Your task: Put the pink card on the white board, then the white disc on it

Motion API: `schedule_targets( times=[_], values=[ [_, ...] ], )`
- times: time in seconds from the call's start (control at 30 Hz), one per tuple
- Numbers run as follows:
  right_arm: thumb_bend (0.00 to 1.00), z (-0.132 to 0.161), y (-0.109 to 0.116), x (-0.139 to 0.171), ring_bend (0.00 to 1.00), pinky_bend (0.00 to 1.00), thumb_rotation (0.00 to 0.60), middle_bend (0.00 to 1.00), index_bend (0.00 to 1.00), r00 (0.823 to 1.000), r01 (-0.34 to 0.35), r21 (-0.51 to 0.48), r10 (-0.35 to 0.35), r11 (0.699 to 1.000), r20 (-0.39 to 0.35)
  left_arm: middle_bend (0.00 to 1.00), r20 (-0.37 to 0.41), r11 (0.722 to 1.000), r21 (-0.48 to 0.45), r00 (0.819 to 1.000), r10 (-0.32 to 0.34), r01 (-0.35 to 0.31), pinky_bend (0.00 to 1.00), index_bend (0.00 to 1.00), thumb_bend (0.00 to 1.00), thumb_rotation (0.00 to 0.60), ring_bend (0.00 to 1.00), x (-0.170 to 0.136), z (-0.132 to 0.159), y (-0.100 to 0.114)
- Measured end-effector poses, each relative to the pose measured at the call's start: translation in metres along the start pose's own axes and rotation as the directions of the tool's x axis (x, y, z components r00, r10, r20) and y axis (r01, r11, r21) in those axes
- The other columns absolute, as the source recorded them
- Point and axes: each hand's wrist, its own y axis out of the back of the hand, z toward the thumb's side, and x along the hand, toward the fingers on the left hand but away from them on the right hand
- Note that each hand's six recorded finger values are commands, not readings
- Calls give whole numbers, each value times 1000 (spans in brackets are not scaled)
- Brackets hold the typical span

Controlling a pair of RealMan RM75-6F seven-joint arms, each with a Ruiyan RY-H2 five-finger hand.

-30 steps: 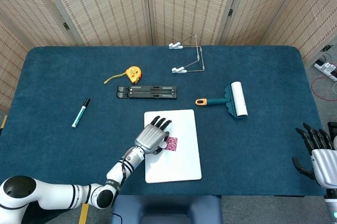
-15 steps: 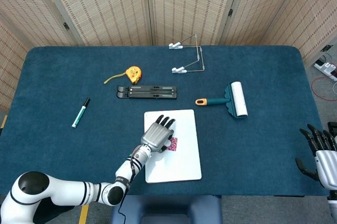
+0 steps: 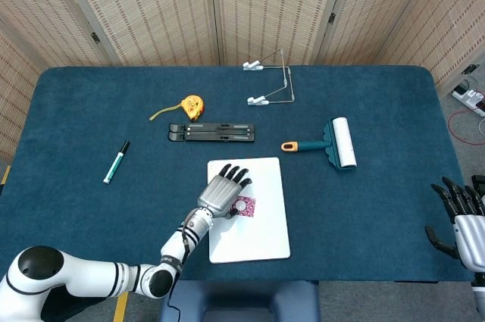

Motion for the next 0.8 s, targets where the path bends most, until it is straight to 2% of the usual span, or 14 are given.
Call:
schedule_targets(
  times=[0.27, 0.47, 0.57, 0.67, 0.8],
  values=[
    [368, 0, -1, -4, 83, 0, 600, 58, 112, 1000, -6, 3, 6, 1000, -8, 98, -91, 993, -90, 993, 70, -78, 0, 193, 361, 600, 31, -29, -55, 17],
    [367, 8, -2, -8, 83, 0, 600, 59, 112, 999, -11, 5, 11, 1000, -44, 98, -174, 982, -104, 975, 141, -160, 0, 203, 361, 600, 31, -60, -104, 29],
    [368, 11, -1, -10, 83, 0, 600, 62, 112, 998, -5, -7, 5, 1000, -56, 99, -219, 970, -128, 960, 174, -205, 0, 207, 361, 600, 34, -80, -127, 29],
    [367, 13, -2, -12, 84, 0, 600, 84, 112, 998, -8, -14, 7, 1000, -68, 99, -269, 961, -101, 937, 224, -259, 0, 215, 361, 600, 40, -103, -152, 31],
    [367, 17, 0, -15, 85, 0, 600, 106, 112, 996, -11, -17, 10, 1000, -84, 99, -341, 945, -20, 891, 300, -326, 0, 228, 361, 600, 43, -140, -186, 31]
  ],
)
